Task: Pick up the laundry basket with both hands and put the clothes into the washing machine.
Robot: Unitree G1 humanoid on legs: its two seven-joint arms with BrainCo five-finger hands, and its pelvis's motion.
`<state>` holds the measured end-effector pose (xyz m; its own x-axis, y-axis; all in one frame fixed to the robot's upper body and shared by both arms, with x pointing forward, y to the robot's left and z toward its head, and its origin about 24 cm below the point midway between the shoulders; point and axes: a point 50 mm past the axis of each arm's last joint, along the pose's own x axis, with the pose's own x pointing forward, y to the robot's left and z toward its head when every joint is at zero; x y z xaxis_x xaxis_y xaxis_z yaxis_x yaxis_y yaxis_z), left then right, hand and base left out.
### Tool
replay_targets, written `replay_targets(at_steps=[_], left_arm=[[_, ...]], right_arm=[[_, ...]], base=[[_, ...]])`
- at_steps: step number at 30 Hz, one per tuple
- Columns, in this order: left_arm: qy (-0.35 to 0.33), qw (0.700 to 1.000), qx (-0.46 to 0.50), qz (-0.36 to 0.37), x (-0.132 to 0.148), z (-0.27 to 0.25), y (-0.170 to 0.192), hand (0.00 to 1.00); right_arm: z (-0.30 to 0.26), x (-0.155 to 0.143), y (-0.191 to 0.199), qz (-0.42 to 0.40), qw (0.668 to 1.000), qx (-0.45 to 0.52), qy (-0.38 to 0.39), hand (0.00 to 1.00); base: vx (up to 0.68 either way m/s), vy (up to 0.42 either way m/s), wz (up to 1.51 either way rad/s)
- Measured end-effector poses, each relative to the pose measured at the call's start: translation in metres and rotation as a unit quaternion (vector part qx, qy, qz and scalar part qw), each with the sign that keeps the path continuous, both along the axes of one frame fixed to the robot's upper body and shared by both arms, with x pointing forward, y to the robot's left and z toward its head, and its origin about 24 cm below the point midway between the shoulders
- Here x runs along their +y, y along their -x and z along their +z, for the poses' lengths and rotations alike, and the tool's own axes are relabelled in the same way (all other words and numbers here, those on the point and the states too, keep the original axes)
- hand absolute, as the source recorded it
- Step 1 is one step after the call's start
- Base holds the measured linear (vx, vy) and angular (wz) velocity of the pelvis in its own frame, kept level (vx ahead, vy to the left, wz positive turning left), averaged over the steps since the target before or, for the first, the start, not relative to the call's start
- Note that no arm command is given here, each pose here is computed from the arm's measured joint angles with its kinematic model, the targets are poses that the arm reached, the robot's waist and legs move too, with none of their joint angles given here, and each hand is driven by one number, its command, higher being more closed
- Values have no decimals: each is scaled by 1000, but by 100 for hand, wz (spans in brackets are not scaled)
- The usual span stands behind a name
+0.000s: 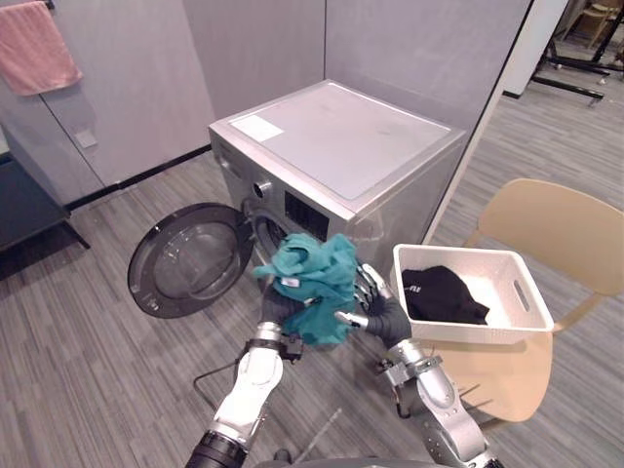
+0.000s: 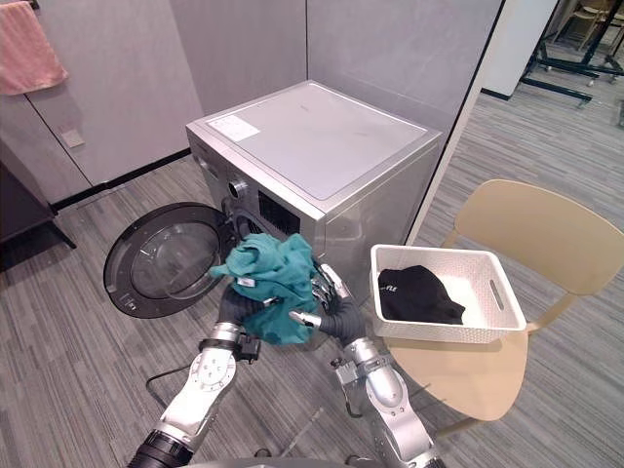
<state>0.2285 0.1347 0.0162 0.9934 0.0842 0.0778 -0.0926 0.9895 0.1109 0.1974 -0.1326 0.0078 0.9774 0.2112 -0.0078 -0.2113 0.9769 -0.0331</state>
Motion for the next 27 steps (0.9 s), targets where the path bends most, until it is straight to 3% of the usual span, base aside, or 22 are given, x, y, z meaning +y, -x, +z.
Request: replay_targets(at_steps=[3,10,18,27], left_arm=[[-7,999,43,33,20,-19,15,100],[-1,995,91,40,27,-39,24,100],[16,989,139,50,32,-59,38,100],[13,982,184,34,32,-73,56,100]], right_arm=[[-13,-13,7,-25,997,19,68,0],[-68,-28,22,-40,980,143,133,0],[-100,-27,17,-74,962,230,131,0],[-107,-19,20,-73,957,252,122,0]], base=[[20,-15,12],[27,-23,93],[191,82,114],[241,156,19]])
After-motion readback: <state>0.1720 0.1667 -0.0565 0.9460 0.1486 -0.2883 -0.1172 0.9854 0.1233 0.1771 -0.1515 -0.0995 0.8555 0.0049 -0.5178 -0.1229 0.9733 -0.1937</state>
